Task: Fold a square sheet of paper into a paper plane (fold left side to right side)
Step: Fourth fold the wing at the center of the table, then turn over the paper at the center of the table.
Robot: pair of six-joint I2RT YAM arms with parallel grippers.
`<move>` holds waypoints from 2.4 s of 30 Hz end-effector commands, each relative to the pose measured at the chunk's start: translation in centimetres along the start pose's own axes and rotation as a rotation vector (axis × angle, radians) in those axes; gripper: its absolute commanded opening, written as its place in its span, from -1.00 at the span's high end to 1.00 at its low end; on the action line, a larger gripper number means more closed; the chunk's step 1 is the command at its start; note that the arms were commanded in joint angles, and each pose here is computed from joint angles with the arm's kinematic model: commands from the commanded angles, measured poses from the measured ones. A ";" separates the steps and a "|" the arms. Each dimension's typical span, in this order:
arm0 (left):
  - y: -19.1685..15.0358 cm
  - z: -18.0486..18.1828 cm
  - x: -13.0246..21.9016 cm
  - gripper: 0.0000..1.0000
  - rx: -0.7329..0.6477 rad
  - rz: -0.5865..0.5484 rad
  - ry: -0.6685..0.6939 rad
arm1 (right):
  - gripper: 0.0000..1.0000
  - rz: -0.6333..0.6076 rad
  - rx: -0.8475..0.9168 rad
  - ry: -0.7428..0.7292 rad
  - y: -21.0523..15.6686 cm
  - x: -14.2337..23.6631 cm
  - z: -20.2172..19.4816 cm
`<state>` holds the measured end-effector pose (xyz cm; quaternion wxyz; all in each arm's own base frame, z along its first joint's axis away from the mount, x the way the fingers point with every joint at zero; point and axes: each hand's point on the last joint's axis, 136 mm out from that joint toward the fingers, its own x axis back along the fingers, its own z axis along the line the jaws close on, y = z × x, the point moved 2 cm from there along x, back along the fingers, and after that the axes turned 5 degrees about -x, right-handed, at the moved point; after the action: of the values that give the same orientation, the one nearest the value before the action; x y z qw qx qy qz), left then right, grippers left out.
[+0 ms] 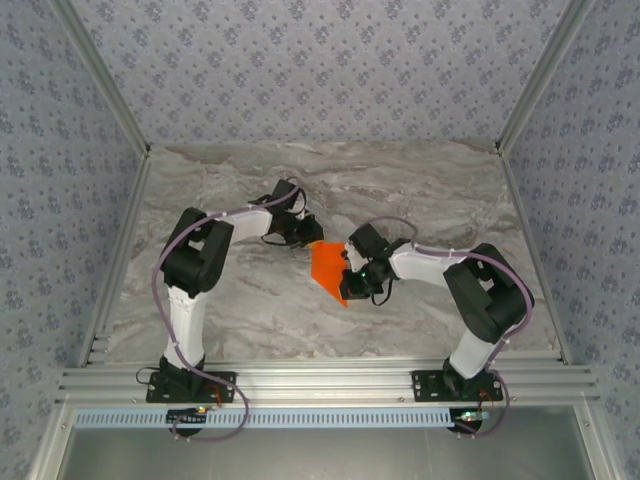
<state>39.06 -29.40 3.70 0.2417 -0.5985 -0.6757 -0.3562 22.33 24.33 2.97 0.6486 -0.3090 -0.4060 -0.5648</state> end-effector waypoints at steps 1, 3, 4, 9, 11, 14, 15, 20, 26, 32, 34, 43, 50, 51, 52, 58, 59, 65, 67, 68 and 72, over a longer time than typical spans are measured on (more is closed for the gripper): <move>2.7 5.0 -0.1 0.71 0.015 -0.076 0.170 | 1.00 0.208 -0.087 -0.250 -6.3 -1.9 -5.8; 3.3 5.1 0.2 0.71 0.017 -0.077 0.174 | 1.00 0.206 -0.085 -0.243 -6.3 -1.8 -5.6; 3.6 5.0 0.5 0.70 0.016 -0.080 0.171 | 1.00 0.201 -0.083 -0.236 -6.2 -1.8 -5.4; 5.1 2.5 3.4 0.60 -0.014 -0.132 0.118 | 0.97 0.141 -0.068 -0.143 -4.9 -1.7 -3.6; 5.3 1.4 5.3 0.54 -0.029 -0.163 0.099 | 0.95 0.093 -0.048 -0.086 -3.8 -1.4 -2.3; 4.8 0.0 7.9 0.38 -0.048 -0.207 0.078 | 0.88 0.010 -0.005 -0.013 -2.2 -0.4 -0.5; 4.5 -0.4 8.5 0.32 -0.049 -0.217 0.063 | 0.82 -0.020 0.010 0.006 -1.7 0.2 0.1; 0.1 -1.3 9.9 0.15 -0.018 -0.243 -0.025 | 0.40 -0.235 0.071 0.024 0.2 4.2 1.5; -4.5 -2.9 7.7 0.12 0.008 -0.213 -0.131 | -0.20 -0.483 0.074 0.004 0.2 9.0 0.8; -5.7 -4.1 4.4 0.13 0.000 -0.149 -0.162 | -0.47 -0.603 0.037 0.052 -1.4 11.0 -0.1; -5.6 -4.4 3.7 0.14 0.000 -0.143 -0.175 | -0.51 -0.609 0.034 0.058 -1.9 11.2 -0.4; -5.4 -5.0 0.9 0.22 0.007 -0.107 -0.191 | -0.49 -0.573 0.054 0.105 -2.8 11.0 -0.1; -4.7 -5.8 0.1 0.50 0.007 -0.102 -0.222 | -0.65 -0.538 0.029 0.204 -3.0 10.9 0.3; -4.5 -6.0 0.4 0.55 0.003 -0.109 -0.225 | -0.72 -0.529 0.019 0.227 -3.0 10.9 0.3; -4.4 -6.2 0.8 0.61 -0.006 -0.121 -0.227 | -0.79 -0.526 0.006 0.259 -2.9 11.0 0.3; -4.2 -8.4 4.9 0.95 -0.055 -0.191 -0.244 | -1.00 -0.512 -0.072 0.510 -2.3 11.8 0.7; -4.1 -9.1 6.1 0.98 -0.066 -0.208 -0.263 | -1.00 -0.520 -0.081 0.538 -2.0 12.2 0.6; -4.4 -12.2 11.5 1.00 -0.112 -0.279 -0.341 | -0.99 -0.567 0.028 0.839 -1.4 16.0 3.8; -4.7 -13.1 12.9 1.00 -0.118 -0.301 -0.386 | -0.99 -0.576 0.071 0.857 -1.2 16.7 4.8; -4.8 -13.6 13.6 1.00 -0.122 -0.313 -0.410 | -0.99 -0.580 0.084 0.861 -1.1 17.0 5.2; -5.3 -15.2 15.8 1.00 -0.139 -0.329 -0.477 | -0.99 -0.583 0.123 0.885 -0.7 17.6 6.8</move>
<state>30.74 -31.00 22.66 -0.0040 -0.5527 -0.7772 -0.3009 21.13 20.45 18.33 0.5792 0.0609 -0.1990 -0.7882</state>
